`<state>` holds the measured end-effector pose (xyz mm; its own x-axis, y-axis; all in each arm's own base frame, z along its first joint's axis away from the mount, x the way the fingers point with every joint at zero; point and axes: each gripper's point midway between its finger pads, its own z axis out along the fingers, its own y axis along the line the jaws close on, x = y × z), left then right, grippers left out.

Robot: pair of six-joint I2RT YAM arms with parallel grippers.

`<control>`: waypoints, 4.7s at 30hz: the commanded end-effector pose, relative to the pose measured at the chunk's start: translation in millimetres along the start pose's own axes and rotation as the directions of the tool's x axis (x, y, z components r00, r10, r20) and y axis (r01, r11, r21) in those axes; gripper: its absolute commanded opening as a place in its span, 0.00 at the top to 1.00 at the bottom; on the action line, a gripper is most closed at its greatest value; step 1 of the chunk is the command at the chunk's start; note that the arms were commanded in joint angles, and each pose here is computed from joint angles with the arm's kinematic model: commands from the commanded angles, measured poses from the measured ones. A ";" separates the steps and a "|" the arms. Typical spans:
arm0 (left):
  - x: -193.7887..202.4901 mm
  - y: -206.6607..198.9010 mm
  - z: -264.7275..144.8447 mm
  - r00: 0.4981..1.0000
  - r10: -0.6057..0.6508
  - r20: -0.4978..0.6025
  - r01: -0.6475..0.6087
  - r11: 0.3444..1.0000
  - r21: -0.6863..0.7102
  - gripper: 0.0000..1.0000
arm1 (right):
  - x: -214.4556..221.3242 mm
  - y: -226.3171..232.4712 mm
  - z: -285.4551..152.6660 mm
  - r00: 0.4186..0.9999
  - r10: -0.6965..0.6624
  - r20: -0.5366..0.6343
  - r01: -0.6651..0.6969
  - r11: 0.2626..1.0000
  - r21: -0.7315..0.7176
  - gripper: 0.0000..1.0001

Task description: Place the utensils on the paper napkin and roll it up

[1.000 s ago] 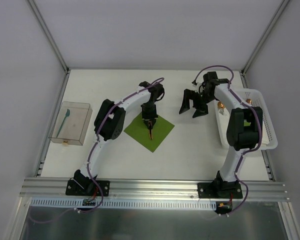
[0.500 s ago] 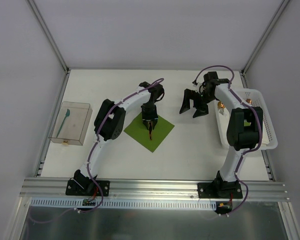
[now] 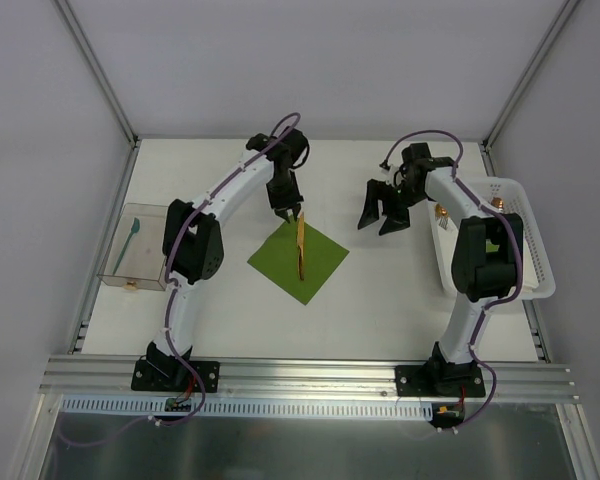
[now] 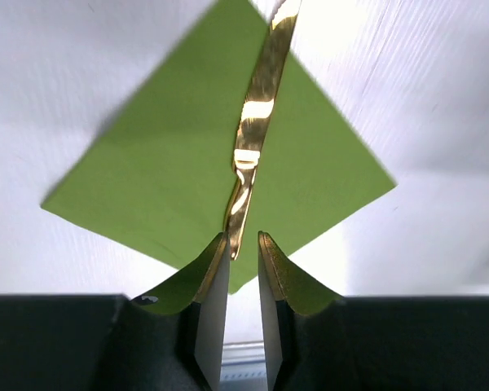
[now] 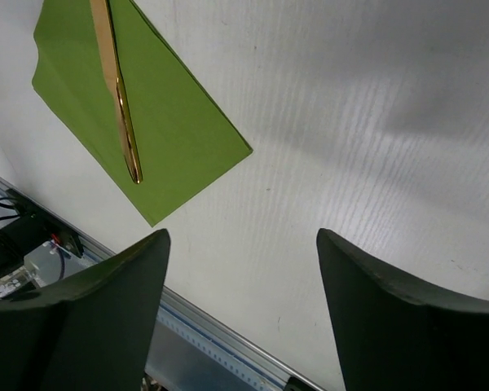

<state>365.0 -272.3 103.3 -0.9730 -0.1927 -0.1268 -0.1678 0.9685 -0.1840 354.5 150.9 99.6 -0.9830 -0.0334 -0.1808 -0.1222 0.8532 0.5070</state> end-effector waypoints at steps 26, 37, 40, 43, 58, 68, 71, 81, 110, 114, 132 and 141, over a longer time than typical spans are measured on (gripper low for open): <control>-65.0 -56.4 59.6 0.982 -0.186 0.036 0.177 0.968 0.177 0.90 | 11.9 45.2 81.6 0.992 0.036 -0.117 -0.046 0.996 -0.083 0.64; -62.8 -52.6 79.5 0.976 -0.217 -0.006 0.215 0.962 0.166 0.88 | 15.8 36.7 96.4 0.987 0.065 -0.149 -0.074 0.995 -0.061 0.64; -62.9 -48.6 83.4 0.973 -0.230 -0.010 0.229 0.961 0.155 0.87 | 18.3 34.0 98.6 0.985 0.071 -0.156 -0.081 0.995 -0.053 0.65; -64.4 -45.2 86.8 0.968 -0.251 -0.018 0.251 0.957 0.149 0.84 | 19.7 33.9 98.9 0.984 0.074 -0.160 -0.083 0.995 -0.050 0.64; -62.3 -27.0 101.2 0.963 -0.269 -0.035 0.271 0.957 0.101 0.83 | 21.1 33.7 97.4 0.983 0.088 -0.161 -0.097 0.994 -0.046 0.67; -61.7 -26.6 100.5 0.962 -0.270 -0.035 0.273 0.957 0.101 0.83 | 23.5 30.5 101.6 0.980 0.098 -0.171 -0.106 0.994 -0.034 0.88; -62.7 -26.5 98.1 0.963 -0.267 -0.028 0.269 0.958 0.102 0.84 | 23.9 29.2 102.7 0.979 0.103 -0.174 -0.111 0.993 -0.032 0.93; -74.4 -33.9 72.4 0.971 -0.238 0.027 0.232 0.962 0.146 0.82 | 24.4 32.1 100.4 0.979 0.100 -0.178 -0.110 0.993 -0.044 0.97; 3.5 349.1 -131.5 0.976 -0.026 0.214 0.081 0.964 -0.252 0.63 | 6.0 96.6 7.6 0.985 -0.170 -0.018 0.163 0.965 -0.207 0.01; -0.7 381.0 -114.0 0.980 -0.130 0.151 0.167 0.949 -0.267 0.66 | 10.5 93.7 10.0 0.984 -0.174 -0.033 0.164 0.964 -0.208 0.01; -97.7 437.0 -53.6 0.991 -0.062 0.120 0.103 0.919 -0.381 0.73 | 21.7 88.9 17.4 0.982 -0.169 -0.079 0.145 0.958 -0.249 0.01; -124.7 441.8 -31.1 0.988 -0.046 0.145 0.095 0.931 -0.351 0.73 | 24.3 79.6 18.5 0.983 -0.151 -0.105 0.122 0.963 -0.242 0.01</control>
<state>385.9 178.7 62.1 -0.9388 -0.2791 -0.2020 -0.3156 0.9318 0.1793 329.2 230.6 111.4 -0.9634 -0.2084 -0.1684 -0.2675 0.7109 0.6504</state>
